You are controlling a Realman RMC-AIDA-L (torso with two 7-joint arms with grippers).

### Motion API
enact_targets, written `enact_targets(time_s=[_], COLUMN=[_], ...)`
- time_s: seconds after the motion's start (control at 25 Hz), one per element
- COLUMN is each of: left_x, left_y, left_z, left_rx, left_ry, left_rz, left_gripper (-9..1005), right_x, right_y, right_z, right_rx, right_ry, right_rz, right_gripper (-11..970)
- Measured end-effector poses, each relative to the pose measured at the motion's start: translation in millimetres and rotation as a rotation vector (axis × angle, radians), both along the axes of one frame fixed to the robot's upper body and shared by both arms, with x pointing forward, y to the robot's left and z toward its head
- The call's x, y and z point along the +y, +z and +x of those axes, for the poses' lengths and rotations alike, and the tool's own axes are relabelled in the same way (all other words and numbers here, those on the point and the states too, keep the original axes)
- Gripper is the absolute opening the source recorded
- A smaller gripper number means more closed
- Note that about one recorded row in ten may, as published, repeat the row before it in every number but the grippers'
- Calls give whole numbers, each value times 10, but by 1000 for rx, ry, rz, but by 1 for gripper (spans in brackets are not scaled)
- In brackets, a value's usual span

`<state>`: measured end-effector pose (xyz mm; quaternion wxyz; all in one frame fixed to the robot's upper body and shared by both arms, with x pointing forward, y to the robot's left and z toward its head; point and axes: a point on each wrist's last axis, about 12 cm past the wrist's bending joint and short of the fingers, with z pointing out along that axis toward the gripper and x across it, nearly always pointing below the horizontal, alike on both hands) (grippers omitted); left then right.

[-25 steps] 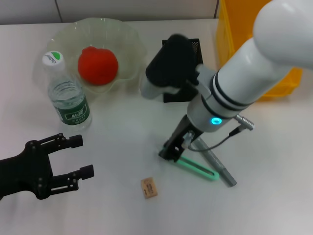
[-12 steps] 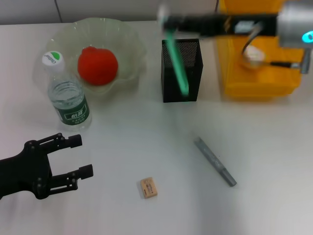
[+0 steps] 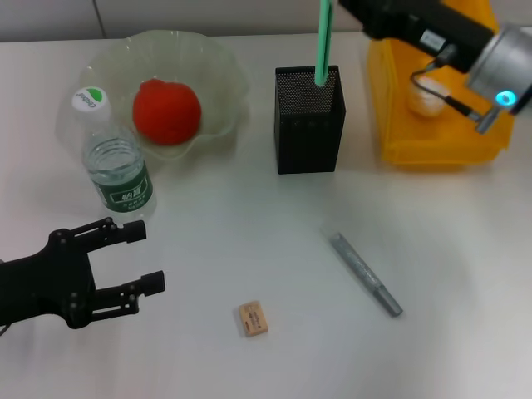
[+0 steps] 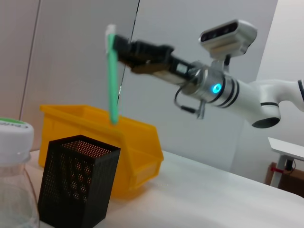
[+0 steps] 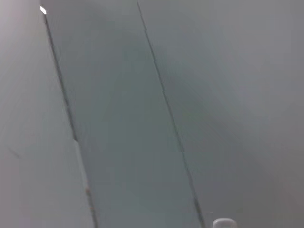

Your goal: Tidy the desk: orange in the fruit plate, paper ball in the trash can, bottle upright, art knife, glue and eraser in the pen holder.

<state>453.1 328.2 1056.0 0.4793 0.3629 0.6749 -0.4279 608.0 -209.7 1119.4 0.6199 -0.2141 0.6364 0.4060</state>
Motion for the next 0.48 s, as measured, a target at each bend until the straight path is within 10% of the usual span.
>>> enact_targets(time_s=[0.28, 0.48], left_x=[-5, -10], left_y=[-11, -4], left_z=[10, 20], left_rx=[-3, -4], left_ry=[8, 4], left_rz=[7, 7], left_gripper=[798, 798], right_x=[45, 64], right_y=[-100, -58], right_z=[50, 0], right_rx=[51, 69], right_ry=[-32, 28], right_rz=[-36, -33], right_gripper=[204, 429])
